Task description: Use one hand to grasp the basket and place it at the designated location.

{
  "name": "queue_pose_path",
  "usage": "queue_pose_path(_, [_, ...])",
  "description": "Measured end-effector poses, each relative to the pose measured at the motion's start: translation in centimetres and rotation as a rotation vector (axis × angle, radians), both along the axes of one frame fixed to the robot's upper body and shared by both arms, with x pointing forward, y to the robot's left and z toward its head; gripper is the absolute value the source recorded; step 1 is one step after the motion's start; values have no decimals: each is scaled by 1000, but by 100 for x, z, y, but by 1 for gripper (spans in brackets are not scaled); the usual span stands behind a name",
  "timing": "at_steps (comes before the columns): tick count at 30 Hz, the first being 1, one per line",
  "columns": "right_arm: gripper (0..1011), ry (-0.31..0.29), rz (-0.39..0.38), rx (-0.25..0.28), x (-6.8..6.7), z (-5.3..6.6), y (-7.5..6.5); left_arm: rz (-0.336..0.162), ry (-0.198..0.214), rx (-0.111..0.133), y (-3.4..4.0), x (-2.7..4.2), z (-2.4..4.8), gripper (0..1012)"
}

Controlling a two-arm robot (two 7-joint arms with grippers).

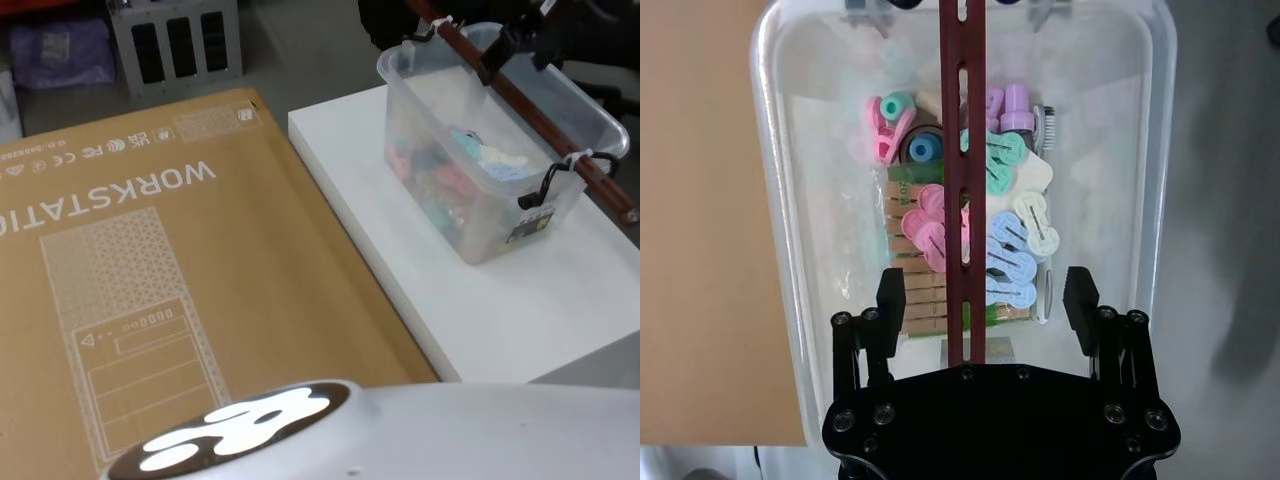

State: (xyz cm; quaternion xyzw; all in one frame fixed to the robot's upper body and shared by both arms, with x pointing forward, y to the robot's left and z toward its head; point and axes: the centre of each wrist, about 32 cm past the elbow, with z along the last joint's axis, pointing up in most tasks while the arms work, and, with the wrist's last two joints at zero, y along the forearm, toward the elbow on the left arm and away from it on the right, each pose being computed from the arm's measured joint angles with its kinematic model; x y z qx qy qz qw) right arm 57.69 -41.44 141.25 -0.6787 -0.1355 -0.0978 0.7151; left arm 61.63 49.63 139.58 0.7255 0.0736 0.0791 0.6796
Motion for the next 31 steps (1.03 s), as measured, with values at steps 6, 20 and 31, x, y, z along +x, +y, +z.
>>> queue_pose_path(6, [1000, -40, -5, 20, -75, 199, -75, 0, 0, 0, 0, 0, 0, 0])
queue_pose_path(20, [1000, -136, -12, 61, -267, 560, -186, 0, 0, 0, 0, 0, 0, 0])
queue_pose_path(31, [1000, -136, -12, 61, -266, 556, -184, 0, 0, 0, 0, 0, 0, 0])
